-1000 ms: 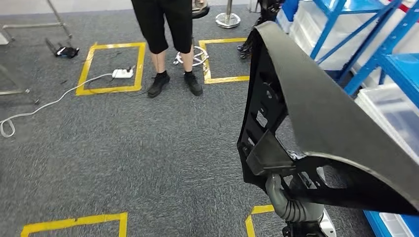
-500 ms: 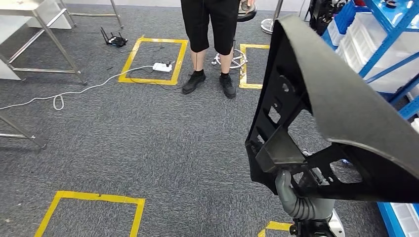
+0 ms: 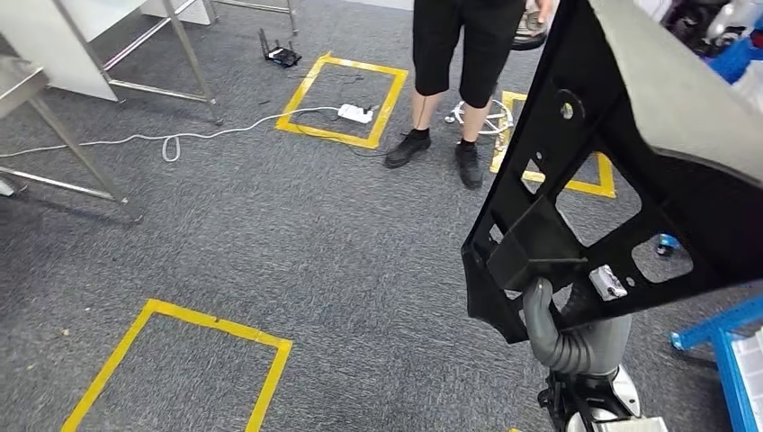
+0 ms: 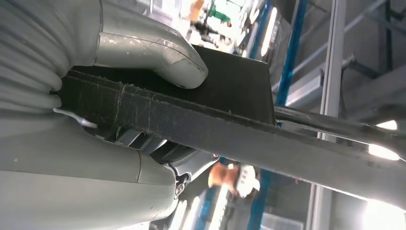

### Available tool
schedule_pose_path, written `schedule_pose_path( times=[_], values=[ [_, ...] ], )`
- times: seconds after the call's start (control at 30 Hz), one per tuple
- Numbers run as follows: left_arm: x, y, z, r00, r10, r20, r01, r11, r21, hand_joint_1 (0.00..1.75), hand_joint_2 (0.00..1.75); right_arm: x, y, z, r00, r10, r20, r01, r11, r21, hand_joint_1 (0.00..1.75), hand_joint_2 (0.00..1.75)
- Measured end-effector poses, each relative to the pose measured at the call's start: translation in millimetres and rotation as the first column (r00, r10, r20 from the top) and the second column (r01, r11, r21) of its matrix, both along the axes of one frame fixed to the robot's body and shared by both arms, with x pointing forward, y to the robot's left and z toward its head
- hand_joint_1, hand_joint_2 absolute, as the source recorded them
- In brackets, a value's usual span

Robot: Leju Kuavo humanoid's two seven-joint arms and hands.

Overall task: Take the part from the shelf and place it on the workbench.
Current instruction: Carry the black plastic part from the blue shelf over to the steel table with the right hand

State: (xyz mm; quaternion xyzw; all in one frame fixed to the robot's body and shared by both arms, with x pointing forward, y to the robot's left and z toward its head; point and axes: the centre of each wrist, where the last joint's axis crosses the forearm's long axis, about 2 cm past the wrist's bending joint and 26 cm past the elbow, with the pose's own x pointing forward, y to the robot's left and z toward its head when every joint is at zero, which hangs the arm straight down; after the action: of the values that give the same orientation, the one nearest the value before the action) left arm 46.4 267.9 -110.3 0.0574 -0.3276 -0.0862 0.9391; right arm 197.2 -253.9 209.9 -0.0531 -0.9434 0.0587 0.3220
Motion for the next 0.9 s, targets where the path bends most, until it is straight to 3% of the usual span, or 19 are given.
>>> schedule_pose_path(
  times=[0.9],
  values=[
    [0.7, 0, 0.1, 1.000, -0.013, 0.015, 0.013, 1.000, -0.005, 0.00, 1.75, 32, -20, -18, 0.983, -0.045, -0.177, 0.037, 0.998, -0.049, 1.75, 1.75]
  ],
)
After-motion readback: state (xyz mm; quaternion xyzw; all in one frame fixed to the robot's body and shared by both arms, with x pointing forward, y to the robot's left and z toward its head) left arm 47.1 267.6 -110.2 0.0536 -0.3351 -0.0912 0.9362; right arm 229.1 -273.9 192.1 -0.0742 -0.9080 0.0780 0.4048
